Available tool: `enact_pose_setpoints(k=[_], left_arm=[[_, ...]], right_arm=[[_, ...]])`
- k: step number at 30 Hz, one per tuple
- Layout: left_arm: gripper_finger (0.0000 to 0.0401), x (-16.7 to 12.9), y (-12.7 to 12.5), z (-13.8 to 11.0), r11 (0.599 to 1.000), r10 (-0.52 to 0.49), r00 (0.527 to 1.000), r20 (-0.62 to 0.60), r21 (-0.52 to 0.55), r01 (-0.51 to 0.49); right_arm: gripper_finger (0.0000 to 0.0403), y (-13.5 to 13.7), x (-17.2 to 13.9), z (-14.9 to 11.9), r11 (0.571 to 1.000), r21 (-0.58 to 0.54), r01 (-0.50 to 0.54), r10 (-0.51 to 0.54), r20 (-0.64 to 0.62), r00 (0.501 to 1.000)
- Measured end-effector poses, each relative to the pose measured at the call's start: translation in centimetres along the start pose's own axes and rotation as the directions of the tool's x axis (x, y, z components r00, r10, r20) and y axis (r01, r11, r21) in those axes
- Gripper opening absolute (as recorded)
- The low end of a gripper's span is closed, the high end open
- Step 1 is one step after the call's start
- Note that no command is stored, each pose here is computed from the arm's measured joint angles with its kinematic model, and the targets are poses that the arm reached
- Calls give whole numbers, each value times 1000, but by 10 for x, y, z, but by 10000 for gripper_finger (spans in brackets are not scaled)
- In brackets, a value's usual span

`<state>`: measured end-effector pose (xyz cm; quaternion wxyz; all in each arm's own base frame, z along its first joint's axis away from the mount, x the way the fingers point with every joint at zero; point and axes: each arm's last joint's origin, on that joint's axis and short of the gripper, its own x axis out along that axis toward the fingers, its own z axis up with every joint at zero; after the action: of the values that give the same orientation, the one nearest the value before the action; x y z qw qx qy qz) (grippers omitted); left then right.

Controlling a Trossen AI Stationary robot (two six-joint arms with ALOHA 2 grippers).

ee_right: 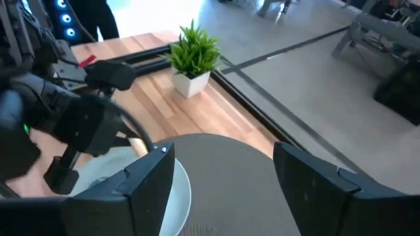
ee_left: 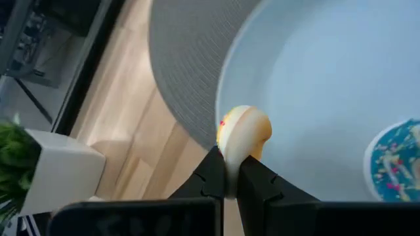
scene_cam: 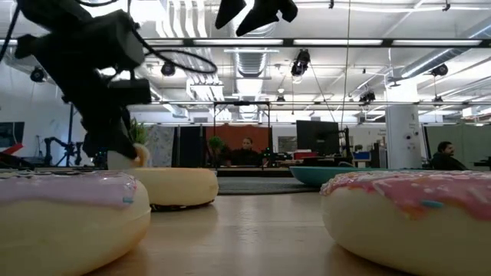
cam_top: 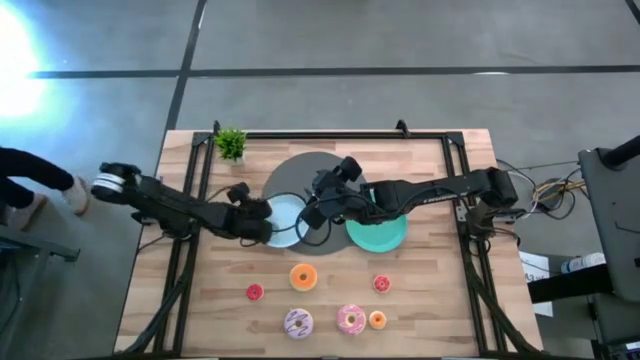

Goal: Pick & Place donuts
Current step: Put the top small orange donut on the light blue plate, then put the small red donut on the light blue plate

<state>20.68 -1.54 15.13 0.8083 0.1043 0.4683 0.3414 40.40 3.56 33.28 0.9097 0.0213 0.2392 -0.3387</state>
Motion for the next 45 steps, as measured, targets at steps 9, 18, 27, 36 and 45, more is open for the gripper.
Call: enact_pose_setpoints(k=[9,18,27,36,45], left_arm=[[11,12,-16,7,998,3,999,-51,60,0],[63,2,-19,15,965,-261,954,-150,-21,261],[80,-19,-10,25,883,-470,872,-137,-90,462],[80,-30,-3,28,844,-535,839,-99,-117,524],[80,-45,6,28,782,-616,786,-62,-174,599]], right_arm=[[240,-2,0,-4,1000,5,27,-27,-26,999],[240,-4,2,-4,999,1,43,-43,-25,999],[238,-4,3,-7,999,-10,46,-47,-33,998],[235,-4,4,-8,999,-16,46,-47,-39,998],[237,-5,4,-14,998,-47,27,-31,-88,996]])
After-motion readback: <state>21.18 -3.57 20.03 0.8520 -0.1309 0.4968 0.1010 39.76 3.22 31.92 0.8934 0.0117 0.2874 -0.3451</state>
